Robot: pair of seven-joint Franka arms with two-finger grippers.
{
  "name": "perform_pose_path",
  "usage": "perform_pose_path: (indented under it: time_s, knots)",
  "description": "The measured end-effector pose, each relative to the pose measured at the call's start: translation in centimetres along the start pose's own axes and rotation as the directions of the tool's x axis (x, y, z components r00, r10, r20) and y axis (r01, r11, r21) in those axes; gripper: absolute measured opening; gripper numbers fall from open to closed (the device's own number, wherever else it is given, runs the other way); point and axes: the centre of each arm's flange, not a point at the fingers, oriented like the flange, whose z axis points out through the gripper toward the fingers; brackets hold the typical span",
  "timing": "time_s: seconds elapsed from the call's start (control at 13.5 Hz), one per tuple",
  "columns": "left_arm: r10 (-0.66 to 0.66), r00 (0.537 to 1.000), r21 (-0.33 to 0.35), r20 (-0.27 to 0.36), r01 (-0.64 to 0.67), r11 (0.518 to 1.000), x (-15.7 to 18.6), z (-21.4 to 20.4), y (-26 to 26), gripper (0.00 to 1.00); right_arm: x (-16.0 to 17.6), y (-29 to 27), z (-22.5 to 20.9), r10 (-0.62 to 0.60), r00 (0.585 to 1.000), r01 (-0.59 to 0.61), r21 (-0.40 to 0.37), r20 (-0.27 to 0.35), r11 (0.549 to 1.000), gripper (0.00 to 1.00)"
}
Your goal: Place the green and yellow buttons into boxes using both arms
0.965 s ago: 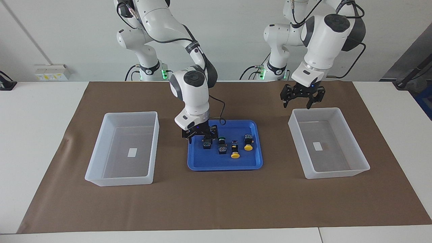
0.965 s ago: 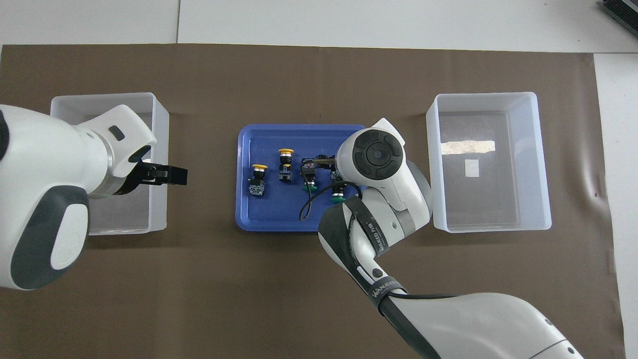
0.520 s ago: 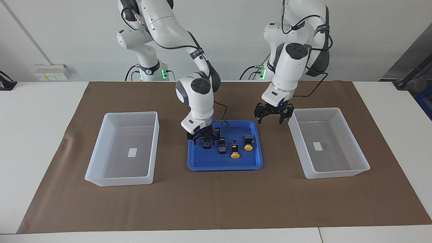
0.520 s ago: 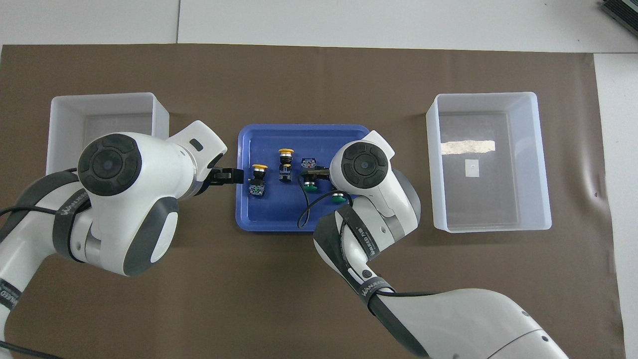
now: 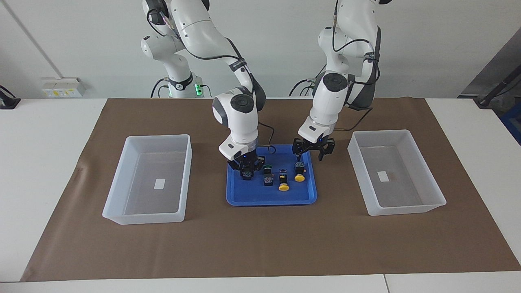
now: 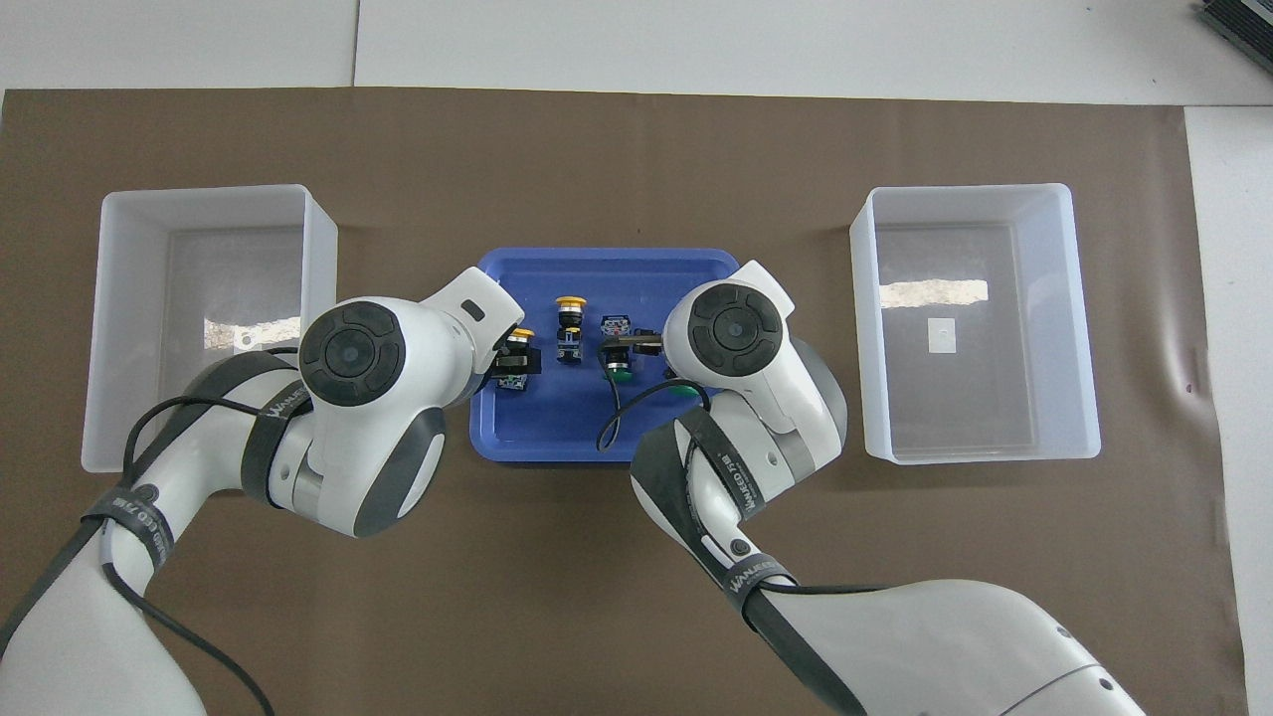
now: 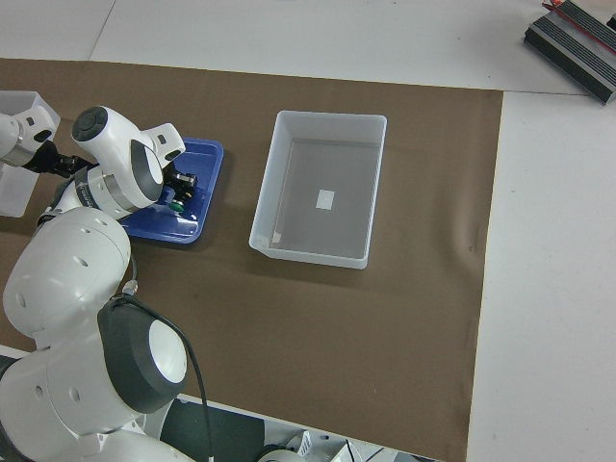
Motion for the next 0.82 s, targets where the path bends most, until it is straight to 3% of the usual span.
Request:
perform_pose_path:
  time_s: [0.37,0.52,0.74,0.82]
  knots:
    - [-0.025,1.0,0.005,0.02,0.024,1.0,-0.3,3.2,1.4,0.88,5.9,12.7,-13.5,0.049,0.998,-0.049,0.011,-0.033,0.999,0.41]
    - [-0.033,0.999,0.005,0.024,0.033,0.999,-0.6,3.6,2.3,0.88,8.0,19.6,-14.0,0.006,0.999,-0.006,-0.006,-0.041,1.0,0.41]
    - [-0.044,0.999,0.004,0.023,0.044,0.999,-0.7,3.6,2.7,0.86,10.0,28.7,-10.6,-0.078,0.996,0.077,-0.037,-0.046,0.996,0.41]
    - [-0.051,0.998,0.005,0.024,0.051,0.999,-0.7,3.7,2.6,0.78,10.2,30.3,-9.2,-0.091,0.995,0.089,-0.043,-0.049,0.995,0.41]
